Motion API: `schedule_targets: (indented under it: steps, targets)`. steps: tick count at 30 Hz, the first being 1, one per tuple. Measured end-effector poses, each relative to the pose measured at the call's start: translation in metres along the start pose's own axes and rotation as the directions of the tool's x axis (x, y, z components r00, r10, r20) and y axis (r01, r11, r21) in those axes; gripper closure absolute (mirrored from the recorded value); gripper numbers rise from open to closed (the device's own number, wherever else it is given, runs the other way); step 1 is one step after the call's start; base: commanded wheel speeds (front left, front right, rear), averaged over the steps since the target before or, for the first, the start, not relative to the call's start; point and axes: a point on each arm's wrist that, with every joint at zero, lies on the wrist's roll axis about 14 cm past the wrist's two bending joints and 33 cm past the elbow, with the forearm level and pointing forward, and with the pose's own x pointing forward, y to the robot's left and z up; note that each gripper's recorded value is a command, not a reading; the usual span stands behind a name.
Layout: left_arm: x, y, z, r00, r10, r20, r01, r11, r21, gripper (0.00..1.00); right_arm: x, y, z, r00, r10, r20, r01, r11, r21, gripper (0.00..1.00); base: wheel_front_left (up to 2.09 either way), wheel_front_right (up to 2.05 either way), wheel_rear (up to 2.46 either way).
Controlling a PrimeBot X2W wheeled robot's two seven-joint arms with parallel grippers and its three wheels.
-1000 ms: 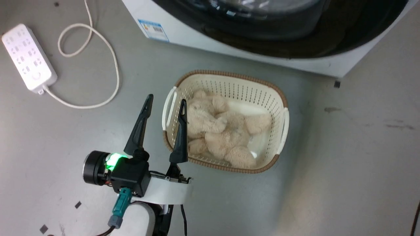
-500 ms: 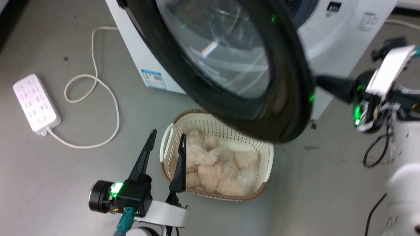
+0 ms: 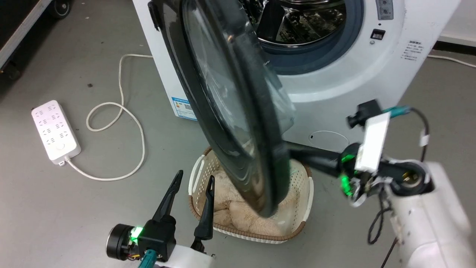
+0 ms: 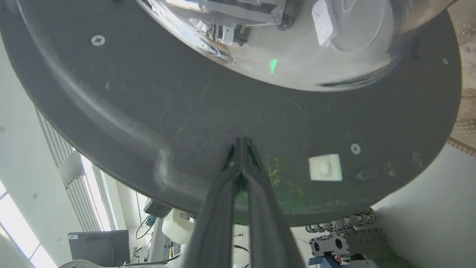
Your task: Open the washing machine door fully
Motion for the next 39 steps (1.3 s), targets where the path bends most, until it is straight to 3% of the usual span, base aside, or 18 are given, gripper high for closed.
schedule_targets:
  steps: [8, 9, 10, 11, 14, 16, 18, 20, 21, 22, 25, 29, 30, 32, 36, 39]
  targets:
    - [-0.004, 0.006, 0.0, 1.0, 0.017, -0.003, -0.017, 1.0, -0.01, 0.0, 0.019, 0.005, -0.023, 0.999, 0.036, -0.011, -0.036, 0.999, -0.002, 1.0, 0.0, 0.0, 0.0]
    - [-0.005, 0.007, 0.001, 1.0, 0.019, 0.0, -0.019, 1.0, -0.013, 0.0, 0.018, 0.004, -0.02, 1.0, 0.025, 0.015, -0.025, 1.0, -0.01, 0.95, 0.0, 0.0, 0.0]
    - [-0.005, 0.007, 0.002, 1.0, 0.021, 0.003, -0.021, 1.0, -0.013, 0.0, 0.015, 0.003, -0.015, 0.999, 0.006, 0.048, -0.004, 1.0, -0.028, 0.32, 0.0, 0.0, 0.0]
    - [-0.005, 0.008, 0.003, 1.0, 0.022, 0.006, -0.022, 1.0, -0.015, 0.0, 0.012, 0.002, -0.01, 0.997, -0.011, 0.08, 0.015, 0.999, -0.045, 0.0, 0.0, 0.0, 0.0]
    - [-0.005, 0.009, 0.008, 1.0, 0.022, 0.021, -0.021, 0.999, -0.03, 0.0, -0.008, 0.009, 0.016, 0.974, -0.038, 0.225, 0.066, 0.991, -0.12, 0.0, 0.0, 0.0, 0.0]
    - [-0.004, 0.009, 0.011, 0.999, 0.021, 0.033, -0.02, 0.999, -0.034, 0.0, -0.032, 0.017, 0.04, 0.931, -0.054, 0.361, 0.135, 0.97, -0.201, 0.0, 0.0, 0.0, 0.0]
    - [-0.004, 0.01, 0.014, 0.999, 0.019, 0.043, -0.017, 0.999, -0.043, 0.0, -0.062, 0.025, 0.06, 0.868, -0.089, 0.488, 0.277, 0.903, -0.328, 0.0, 0.0, 0.0, 0.0]
    - [-0.004, 0.011, 0.017, 0.999, 0.018, 0.051, -0.015, 0.998, -0.057, 0.0, -0.093, 0.036, 0.075, 0.783, -0.07, 0.618, 0.384, 0.837, -0.391, 0.0, 0.0, 0.0, 0.0]
    - [-0.004, 0.011, 0.019, 0.998, 0.005, 0.06, -0.001, 0.998, -0.067, 0.0, -0.132, 0.05, 0.077, 0.666, -0.022, 0.746, 0.564, 0.67, -0.484, 0.0, 0.0, 0.0, 0.0]
    - [-0.004, 0.01, 0.021, 0.998, 0.001, 0.065, 0.004, 0.998, -0.067, 0.0, -0.143, 0.054, 0.075, 0.637, 0.0, 0.771, 0.616, 0.602, -0.509, 0.0, 0.0, 0.0, 0.0]
    - [-0.003, 0.008, 0.026, 0.997, -0.012, 0.082, 0.019, 0.997, -0.078, 0.0, -0.171, 0.061, 0.063, 0.562, 0.072, 0.824, 0.723, 0.44, -0.532, 0.0, 0.0, 0.0, 0.0]
    - [-0.004, 0.003, 0.028, 0.995, -0.042, 0.087, 0.049, 0.996, -0.074, 0.0, -0.21, 0.058, 0.044, 0.444, 0.143, 0.885, 0.839, 0.281, -0.466, 0.0, 0.0, 0.0, 0.0]
    - [-0.003, 0.001, 0.029, 0.995, -0.048, 0.09, 0.055, 0.996, -0.077, 0.0, -0.215, 0.055, 0.037, 0.428, 0.147, 0.892, 0.856, 0.249, -0.452, 0.0, 0.0, 0.0, 0.0]
    - [-0.002, -0.002, 0.029, 0.994, -0.059, 0.093, 0.066, 0.995, -0.08, 0.0, -0.223, 0.047, 0.024, 0.389, 0.153, 0.909, 0.881, 0.228, -0.415, 0.0, 0.0, 0.0, 0.0]
    - [-0.003, -0.007, 0.025, 0.994, -0.075, 0.079, 0.081, 0.993, -0.083, 0.0, -0.229, 0.032, -0.001, 0.326, 0.146, 0.934, 0.909, 0.225, -0.352, 0.0, 0.0, 0.0, 0.0]
    - [-0.003, -0.009, 0.022, 0.994, -0.081, 0.069, 0.087, 0.992, -0.089, 0.0, -0.225, 0.018, -0.017, 0.314, 0.11, 0.943, 0.919, 0.215, -0.331, 0.0, 0.0, 0.0, 0.0]
